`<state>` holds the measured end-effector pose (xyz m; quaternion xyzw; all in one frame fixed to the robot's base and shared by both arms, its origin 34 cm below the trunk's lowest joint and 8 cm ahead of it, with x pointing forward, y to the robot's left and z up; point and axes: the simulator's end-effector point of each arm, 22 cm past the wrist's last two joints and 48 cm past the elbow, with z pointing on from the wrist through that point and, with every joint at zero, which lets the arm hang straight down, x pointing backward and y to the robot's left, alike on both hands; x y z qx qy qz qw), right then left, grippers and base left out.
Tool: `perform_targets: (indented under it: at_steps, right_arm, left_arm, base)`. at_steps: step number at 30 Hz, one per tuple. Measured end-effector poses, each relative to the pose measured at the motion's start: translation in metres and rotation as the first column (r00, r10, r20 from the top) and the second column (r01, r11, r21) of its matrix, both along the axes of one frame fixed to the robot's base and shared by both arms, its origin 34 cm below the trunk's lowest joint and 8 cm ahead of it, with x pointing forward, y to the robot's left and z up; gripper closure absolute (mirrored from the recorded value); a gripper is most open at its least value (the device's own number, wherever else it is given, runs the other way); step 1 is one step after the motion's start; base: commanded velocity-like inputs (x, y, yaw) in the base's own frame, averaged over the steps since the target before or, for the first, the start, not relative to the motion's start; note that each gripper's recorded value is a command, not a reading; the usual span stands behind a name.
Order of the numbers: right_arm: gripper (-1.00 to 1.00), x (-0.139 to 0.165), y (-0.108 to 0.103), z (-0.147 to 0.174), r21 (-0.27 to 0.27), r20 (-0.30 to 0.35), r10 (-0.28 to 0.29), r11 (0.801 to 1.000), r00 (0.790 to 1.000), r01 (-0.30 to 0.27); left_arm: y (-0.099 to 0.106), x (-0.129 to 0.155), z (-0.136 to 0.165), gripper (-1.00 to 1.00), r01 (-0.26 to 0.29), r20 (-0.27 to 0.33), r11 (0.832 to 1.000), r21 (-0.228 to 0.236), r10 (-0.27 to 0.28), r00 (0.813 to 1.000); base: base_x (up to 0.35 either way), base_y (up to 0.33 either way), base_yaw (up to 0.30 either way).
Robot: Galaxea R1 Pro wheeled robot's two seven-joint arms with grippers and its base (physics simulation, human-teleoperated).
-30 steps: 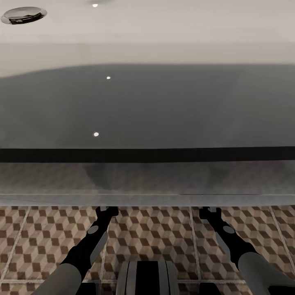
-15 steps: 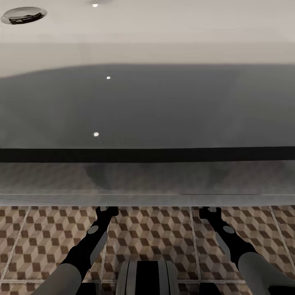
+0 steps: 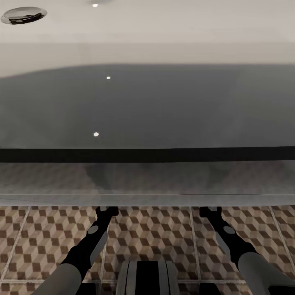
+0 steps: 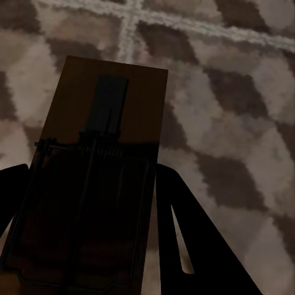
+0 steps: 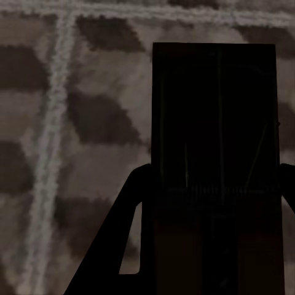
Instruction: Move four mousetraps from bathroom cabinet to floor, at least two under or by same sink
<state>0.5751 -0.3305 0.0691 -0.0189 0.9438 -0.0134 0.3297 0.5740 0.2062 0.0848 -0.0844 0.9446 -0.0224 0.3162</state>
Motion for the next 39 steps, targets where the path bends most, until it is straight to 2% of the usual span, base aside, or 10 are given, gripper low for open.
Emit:
perform_targets:
  at_steps: [39]
  right_arm:
    - [1.00,-0.0007,0.0001,-0.0006,0.001,-0.003,-0.004,1.000,1.000,0.004]
  left_arm:
    - [0.0001,0.0000,0.0000,1.00,0.000,0.000,1.000,0.000,0.000,1.000]
  base:
    - [0.000,0.000,0.000]
